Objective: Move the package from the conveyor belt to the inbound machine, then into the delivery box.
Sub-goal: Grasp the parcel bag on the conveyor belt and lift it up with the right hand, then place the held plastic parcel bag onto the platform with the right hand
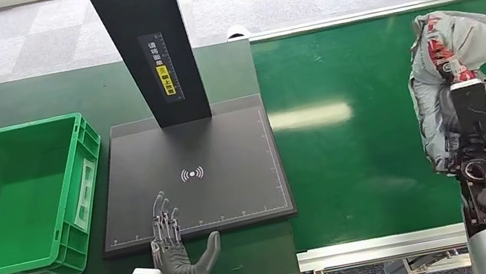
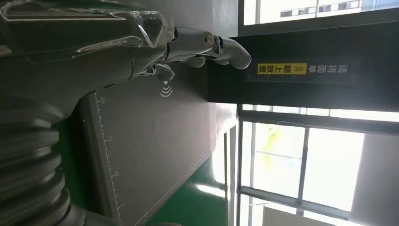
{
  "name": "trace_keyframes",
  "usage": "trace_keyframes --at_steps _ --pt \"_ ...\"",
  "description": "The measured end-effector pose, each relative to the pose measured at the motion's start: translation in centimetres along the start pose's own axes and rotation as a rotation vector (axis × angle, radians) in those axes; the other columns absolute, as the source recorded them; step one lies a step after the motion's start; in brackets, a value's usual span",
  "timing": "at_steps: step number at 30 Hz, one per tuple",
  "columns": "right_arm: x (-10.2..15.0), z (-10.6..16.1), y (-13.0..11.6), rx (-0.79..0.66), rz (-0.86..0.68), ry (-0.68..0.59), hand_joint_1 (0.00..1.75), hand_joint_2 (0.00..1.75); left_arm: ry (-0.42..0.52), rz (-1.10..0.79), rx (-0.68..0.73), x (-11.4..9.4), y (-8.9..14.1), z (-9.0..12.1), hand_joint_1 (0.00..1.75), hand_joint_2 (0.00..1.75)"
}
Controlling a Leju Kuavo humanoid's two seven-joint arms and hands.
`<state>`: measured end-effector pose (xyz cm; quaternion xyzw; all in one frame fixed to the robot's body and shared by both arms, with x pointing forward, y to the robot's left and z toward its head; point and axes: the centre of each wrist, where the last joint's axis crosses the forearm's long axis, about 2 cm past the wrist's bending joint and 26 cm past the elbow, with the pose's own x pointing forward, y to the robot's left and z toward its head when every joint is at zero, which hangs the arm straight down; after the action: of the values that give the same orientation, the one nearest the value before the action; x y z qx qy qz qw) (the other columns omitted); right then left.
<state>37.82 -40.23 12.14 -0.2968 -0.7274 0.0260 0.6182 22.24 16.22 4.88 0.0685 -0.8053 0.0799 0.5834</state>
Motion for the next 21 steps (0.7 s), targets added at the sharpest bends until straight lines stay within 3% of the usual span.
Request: trace_keyframes --at_steps 6,9,12,18,21 --pt "2.6 2.1 0.1 -0.061 -0.097 -0.143 1.75 1.75 -0.033 -0.001 0.0 0.5 0.8 -0.3 0.0 1.75" --pt "3.4 2.7 0.5 -0.024 -0.122 -0.196 1.75 1.75 -0.067 -0.036 -0.006 0.7 1.2 -0.6 0.0 1.75" --pt "4.3 4.0 2.2 0.122 -0.158 -0.248 1.75 1.75 -0.136 -0.096 -0.015 1.0 2.0 -2.0 0.0 1.75" --pt "6.9 8.6 8.9 0.516 -0.159 -0.294 1.75 1.75 -0.3 -0.168 0.045 2.9 3.6 -7.3 0.0 1.75" --pt "8.0 10.4 11.3 0.623 -0.159 -0.319 1.75 1.75 -0.359 -0.181 0.08 3.9 4.1 -9.3 0.0 1.75"
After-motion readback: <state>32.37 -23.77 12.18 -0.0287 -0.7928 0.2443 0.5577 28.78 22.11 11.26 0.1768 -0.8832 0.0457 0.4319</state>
